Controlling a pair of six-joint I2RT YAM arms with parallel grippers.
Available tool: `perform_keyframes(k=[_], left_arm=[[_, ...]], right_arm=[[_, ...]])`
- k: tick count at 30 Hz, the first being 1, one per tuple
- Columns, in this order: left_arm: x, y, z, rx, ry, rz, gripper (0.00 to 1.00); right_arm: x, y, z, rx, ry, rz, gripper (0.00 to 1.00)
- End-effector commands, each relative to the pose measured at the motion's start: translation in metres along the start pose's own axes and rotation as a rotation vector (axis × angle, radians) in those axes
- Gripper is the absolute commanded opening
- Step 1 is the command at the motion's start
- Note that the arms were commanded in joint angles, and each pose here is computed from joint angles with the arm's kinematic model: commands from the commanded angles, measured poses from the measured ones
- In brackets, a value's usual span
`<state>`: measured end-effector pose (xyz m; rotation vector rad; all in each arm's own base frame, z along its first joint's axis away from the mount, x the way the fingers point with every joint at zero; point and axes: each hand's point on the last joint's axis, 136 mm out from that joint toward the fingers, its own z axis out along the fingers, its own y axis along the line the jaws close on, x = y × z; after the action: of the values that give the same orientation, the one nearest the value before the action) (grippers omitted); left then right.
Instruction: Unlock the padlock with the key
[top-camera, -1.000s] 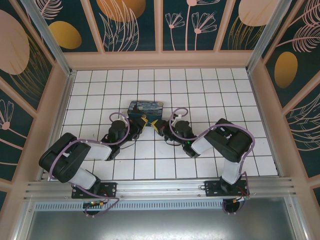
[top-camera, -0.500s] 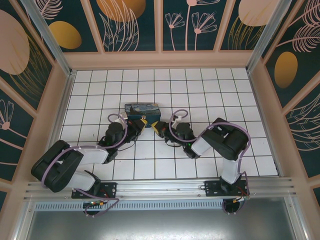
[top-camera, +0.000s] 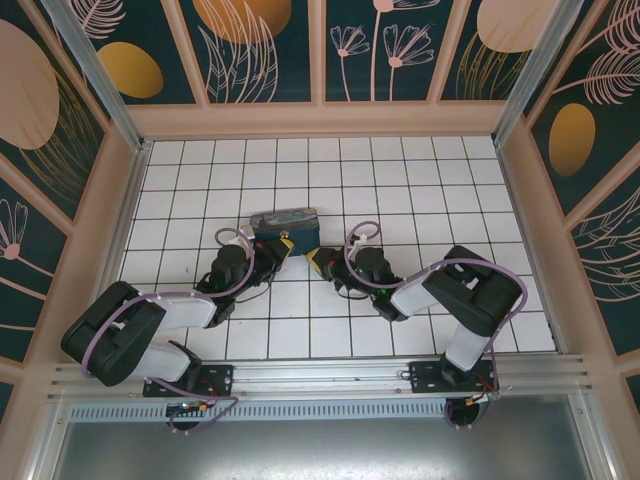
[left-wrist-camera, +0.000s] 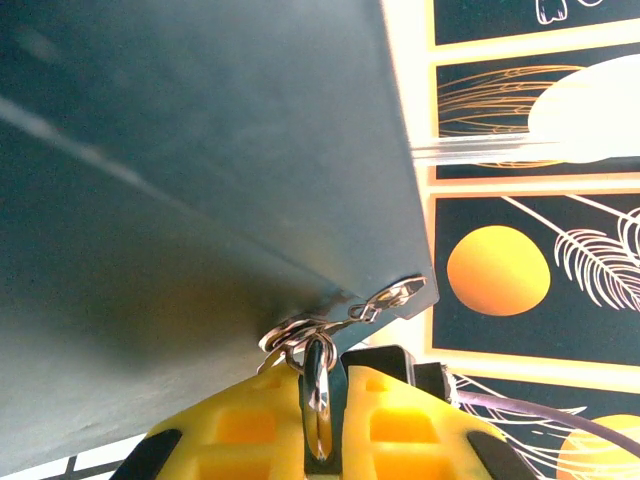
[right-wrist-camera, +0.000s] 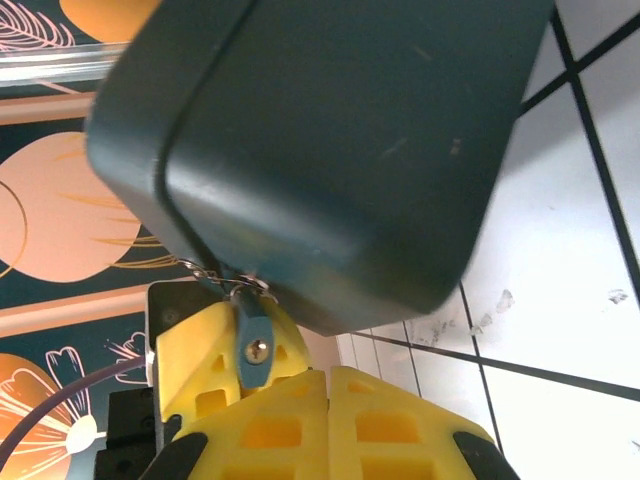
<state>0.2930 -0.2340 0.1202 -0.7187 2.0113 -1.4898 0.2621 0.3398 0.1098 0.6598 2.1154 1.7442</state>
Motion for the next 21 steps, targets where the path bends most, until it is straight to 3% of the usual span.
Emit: perform_keyframes(k=[1, 21], left_arm=[[-0.003, -0.017, 0.003, 0.049, -0.014, 0.03, 0.0], [-0.003, -0.016, 0.003, 0.048, -0.014, 0.034, 0.0]], right_arm=[[0.0, 0.015, 0.004, -0.021, -0.005, -0.04, 0.0], [0.002, 0.032, 0.012, -0.058, 0.005, -0.042, 0.0]])
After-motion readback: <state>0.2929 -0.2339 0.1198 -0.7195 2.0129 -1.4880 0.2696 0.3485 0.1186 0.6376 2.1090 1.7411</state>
